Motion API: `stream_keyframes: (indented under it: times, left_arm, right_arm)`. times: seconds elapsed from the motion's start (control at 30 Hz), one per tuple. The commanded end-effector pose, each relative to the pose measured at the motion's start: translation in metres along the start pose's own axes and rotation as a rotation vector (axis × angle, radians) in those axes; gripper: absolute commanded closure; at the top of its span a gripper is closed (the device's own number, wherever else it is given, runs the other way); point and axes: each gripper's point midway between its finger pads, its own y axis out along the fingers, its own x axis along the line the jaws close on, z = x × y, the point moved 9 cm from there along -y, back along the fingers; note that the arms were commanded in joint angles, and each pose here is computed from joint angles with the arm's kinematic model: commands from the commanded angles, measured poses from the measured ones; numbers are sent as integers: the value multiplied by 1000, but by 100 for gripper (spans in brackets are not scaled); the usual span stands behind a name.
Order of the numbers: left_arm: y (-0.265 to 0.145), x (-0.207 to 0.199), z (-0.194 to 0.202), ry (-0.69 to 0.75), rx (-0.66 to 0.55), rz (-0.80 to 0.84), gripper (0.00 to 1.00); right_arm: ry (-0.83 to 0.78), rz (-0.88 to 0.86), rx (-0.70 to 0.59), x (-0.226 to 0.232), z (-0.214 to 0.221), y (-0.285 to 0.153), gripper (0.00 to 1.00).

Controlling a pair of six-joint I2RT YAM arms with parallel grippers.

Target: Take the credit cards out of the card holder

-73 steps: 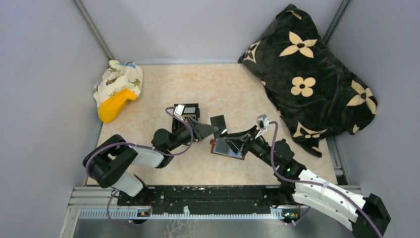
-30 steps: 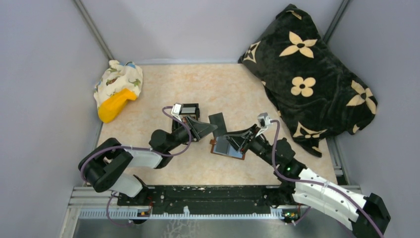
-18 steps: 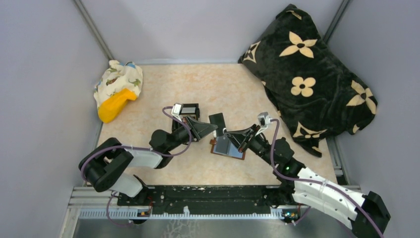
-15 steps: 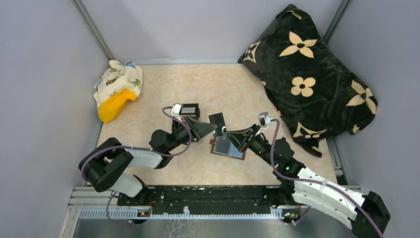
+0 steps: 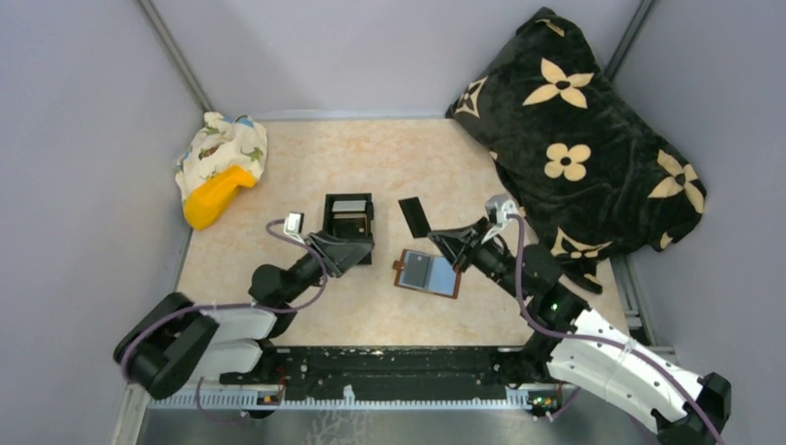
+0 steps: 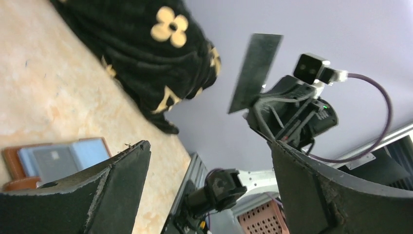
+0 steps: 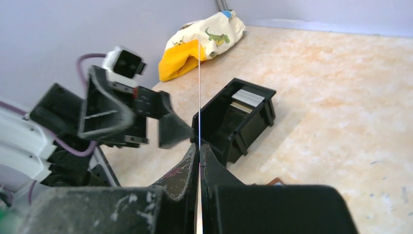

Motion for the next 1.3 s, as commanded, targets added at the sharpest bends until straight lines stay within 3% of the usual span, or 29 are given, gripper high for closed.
stream_keyframes:
  times: [0.0, 0.23, 0.57, 0.77, 0.9, 1.27]
  left_arm:
    - [-17, -31, -20, 150, -115, 105, 1]
    - [-33, -54, -43, 374, -187, -109, 1]
    - [-52, -72, -58, 508, -228, -243, 1]
    - [-61, -72, -62, 543, -261, -309, 1]
    - [-67, -69, -64, 533, -298, -368, 1]
    - [-73, -72, -67, 555, -307, -398, 1]
  right_arm:
    - [-201, -75, 66, 2, -29, 15, 100]
    - [-437, -328, 428, -5, -33, 72, 100]
    - [-503, -670, 642, -7, -36, 159, 100]
    - [-503, -690, 832, -21, 0, 204, 100]
    - [-543, -613, 898, -27, 22, 223, 100]
    - [-589, -556, 934, -28, 49, 248, 100]
